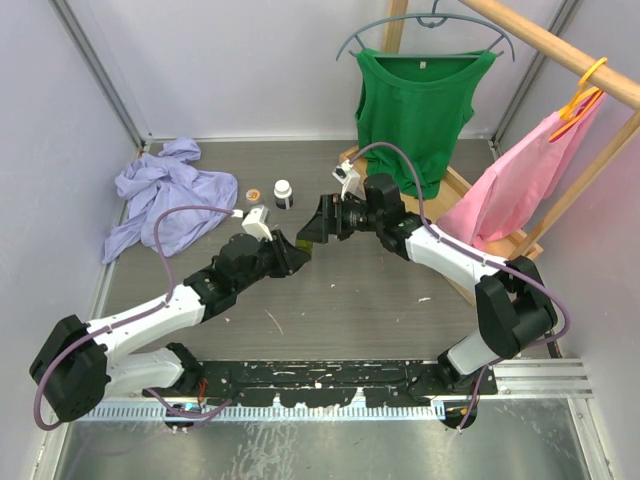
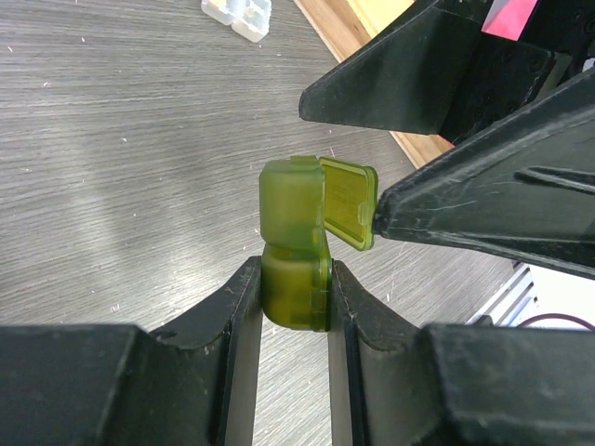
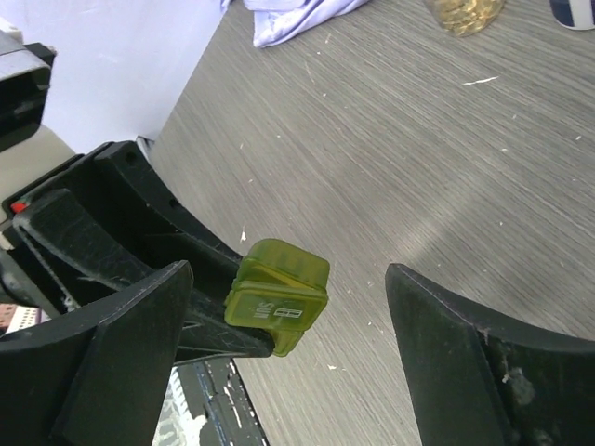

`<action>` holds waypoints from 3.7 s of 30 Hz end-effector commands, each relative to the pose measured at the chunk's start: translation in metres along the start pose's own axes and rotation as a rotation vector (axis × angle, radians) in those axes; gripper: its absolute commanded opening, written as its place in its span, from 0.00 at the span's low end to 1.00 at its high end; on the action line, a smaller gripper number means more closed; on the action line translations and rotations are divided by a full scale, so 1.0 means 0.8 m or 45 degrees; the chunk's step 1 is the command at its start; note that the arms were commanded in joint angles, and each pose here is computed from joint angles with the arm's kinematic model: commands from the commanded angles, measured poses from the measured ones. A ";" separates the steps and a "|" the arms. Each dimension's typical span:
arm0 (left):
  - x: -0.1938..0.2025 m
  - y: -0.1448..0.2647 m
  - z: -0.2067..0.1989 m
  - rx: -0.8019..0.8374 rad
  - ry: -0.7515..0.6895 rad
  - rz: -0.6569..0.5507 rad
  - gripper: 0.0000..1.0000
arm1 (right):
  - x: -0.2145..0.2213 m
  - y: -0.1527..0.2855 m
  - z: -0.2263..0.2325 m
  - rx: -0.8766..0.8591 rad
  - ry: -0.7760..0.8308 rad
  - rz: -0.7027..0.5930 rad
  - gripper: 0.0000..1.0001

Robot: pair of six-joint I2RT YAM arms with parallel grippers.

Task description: Sort the pills into containers

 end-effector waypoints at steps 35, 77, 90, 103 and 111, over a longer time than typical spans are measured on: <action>-0.036 0.034 -0.028 0.158 0.095 -0.194 0.00 | -0.030 0.012 -0.020 0.071 0.147 -0.060 0.66; -0.035 0.036 -0.035 0.199 0.101 -0.174 0.00 | -0.017 0.017 -0.033 -0.069 0.311 0.087 0.48; -0.029 0.033 -0.051 0.326 0.119 -0.137 0.00 | -0.006 0.008 -0.024 -0.144 0.272 0.128 0.47; -0.028 0.027 -0.009 0.253 0.310 -0.198 0.00 | -0.029 0.038 -0.031 -0.162 0.313 0.034 0.82; -0.024 0.019 0.005 0.279 0.452 -0.215 0.01 | -0.007 0.021 -0.041 -0.260 0.129 0.076 0.95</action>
Point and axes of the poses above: each gripper's point midway between its finger pads, its own y axis back along the fingers, its own z axis along the line the jaws close on, x = y × z, the point moved 4 cm from there along y, back along the fingers, and after that the axes turned 6 degrees about y, right-handed, at the moved point
